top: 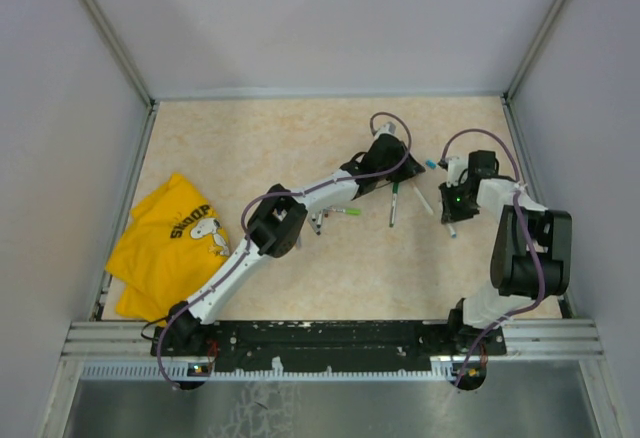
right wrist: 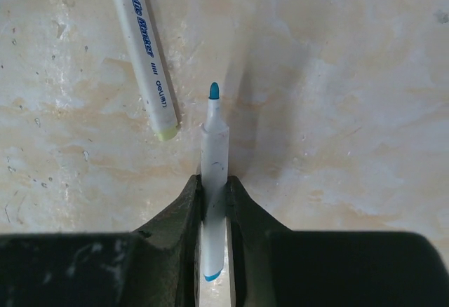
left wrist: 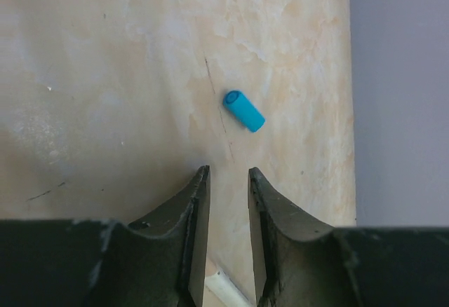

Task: Open the pen caps
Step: Place the pen at the center of the board, then pick up the pen from the center of the board.

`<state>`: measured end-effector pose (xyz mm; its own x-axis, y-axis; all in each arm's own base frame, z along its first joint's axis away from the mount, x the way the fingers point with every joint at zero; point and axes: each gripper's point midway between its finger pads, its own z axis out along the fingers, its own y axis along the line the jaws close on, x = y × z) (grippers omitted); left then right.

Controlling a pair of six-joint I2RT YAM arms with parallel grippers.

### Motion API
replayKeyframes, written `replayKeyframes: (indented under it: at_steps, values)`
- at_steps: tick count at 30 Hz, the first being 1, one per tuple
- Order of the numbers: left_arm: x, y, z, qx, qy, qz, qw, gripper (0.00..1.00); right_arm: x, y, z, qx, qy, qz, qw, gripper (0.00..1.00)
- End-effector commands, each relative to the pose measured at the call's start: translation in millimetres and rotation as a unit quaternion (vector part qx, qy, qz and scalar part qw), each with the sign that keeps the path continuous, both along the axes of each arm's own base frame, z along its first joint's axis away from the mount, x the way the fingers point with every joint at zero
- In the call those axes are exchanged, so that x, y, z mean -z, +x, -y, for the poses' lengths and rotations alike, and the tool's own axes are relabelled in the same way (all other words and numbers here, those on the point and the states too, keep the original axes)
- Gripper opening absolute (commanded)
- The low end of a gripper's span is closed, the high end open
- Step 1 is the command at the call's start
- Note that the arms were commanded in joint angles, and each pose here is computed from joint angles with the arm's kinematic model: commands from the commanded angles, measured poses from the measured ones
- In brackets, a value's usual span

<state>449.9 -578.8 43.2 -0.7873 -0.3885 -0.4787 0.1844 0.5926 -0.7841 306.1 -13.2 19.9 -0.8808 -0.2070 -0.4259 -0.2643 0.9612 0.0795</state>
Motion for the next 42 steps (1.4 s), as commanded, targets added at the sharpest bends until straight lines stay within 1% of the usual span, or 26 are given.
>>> replayKeyframes:
  at_steps: [1, 6, 11, 15, 19, 21, 23, 27, 29, 30, 32, 35, 38, 42]
  values:
    - [-3.3, 2.2, -2.3, -0.003, 0.018, 0.011, 1.000, 0.34, -11.3, 17.1, 3.6, 0.000, -0.012, 0.024, 1.000, 0.17]
    - [-22.8, 2.6, -2.0, 0.003, 0.013, 0.027, 1.000, 0.37, -12.8, 18.0, 4.2, 0.000, -0.013, 0.027, 1.000, 0.24]
    - [-63.8, 1.8, -6.3, 0.011, 0.012, 0.071, 0.997, 0.42, -20.8, 20.9, 6.7, 0.002, -0.021, 0.043, 0.999, 0.30]
    - [-118.8, -3.6, -17.6, 0.018, 0.005, 0.127, 0.992, 0.47, -35.4, 27.2, 11.1, 0.007, -0.034, 0.076, 0.996, 0.31]
    - [-166.5, -21.5, -40.0, 0.033, 0.002, 0.197, 0.980, 0.56, -57.7, 30.3, 3.4, -0.009, -0.019, 0.123, 0.992, 0.33]
    - [-191.9, -36.5, -56.2, 0.045, -0.007, 0.248, 0.968, 0.59, -70.9, 28.7, -9.1, -0.038, 0.005, 0.147, 0.988, 0.33]
    - [-211.1, -60.7, -75.8, 0.066, -0.015, 0.298, 0.952, 0.62, -84.6, 26.6, -26.4, -0.070, 0.038, 0.173, 0.982, 0.35]
    - [-215.7, -116.4, -124.5, 0.110, -0.014, 0.374, 0.921, 0.71, -99.8, 26.0, -55.3, -0.120, 0.061, 0.201, 0.970, 0.43]
    - [-207.1, -141.3, -150.4, 0.125, -0.001, 0.393, 0.911, 0.76, -107.8, 30.2, -63.6, -0.136, 0.069, 0.205, 0.967, 0.48]
    - [-190.2, -153.7, -166.5, 0.131, 0.015, 0.389, 0.912, 0.79, -111.1, 33.4, -66.3, -0.142, 0.075, 0.205, 0.965, 0.50]
    - [-185.0, -172.2, -196.5, 0.126, 0.031, 0.400, 0.907, 0.87, -118.4, 45.9, -67.4, -0.150, 0.079, 0.201, 0.965, 0.52]
    - [-168.7, -193.2, -240.3, 0.109, 0.051, 0.397, 0.910, 0.96, -106.7, 63.3, -68.3, -0.162, 0.088, 0.161, 0.970, 0.54]
    - [-159.5, -215.6, -275.6, 0.093, 0.050, 0.391, 0.914, 0.99, -94.6, 75.0, -69.7, -0.157, 0.081, 0.146, 0.973, 0.56]
    - [-144.7, -241.0, -307.8, 0.065, 0.021, 0.363, 0.929, 0.99, -75.6, 79.3, -67.4, -0.144, 0.045, 0.131, 0.980, 0.56]
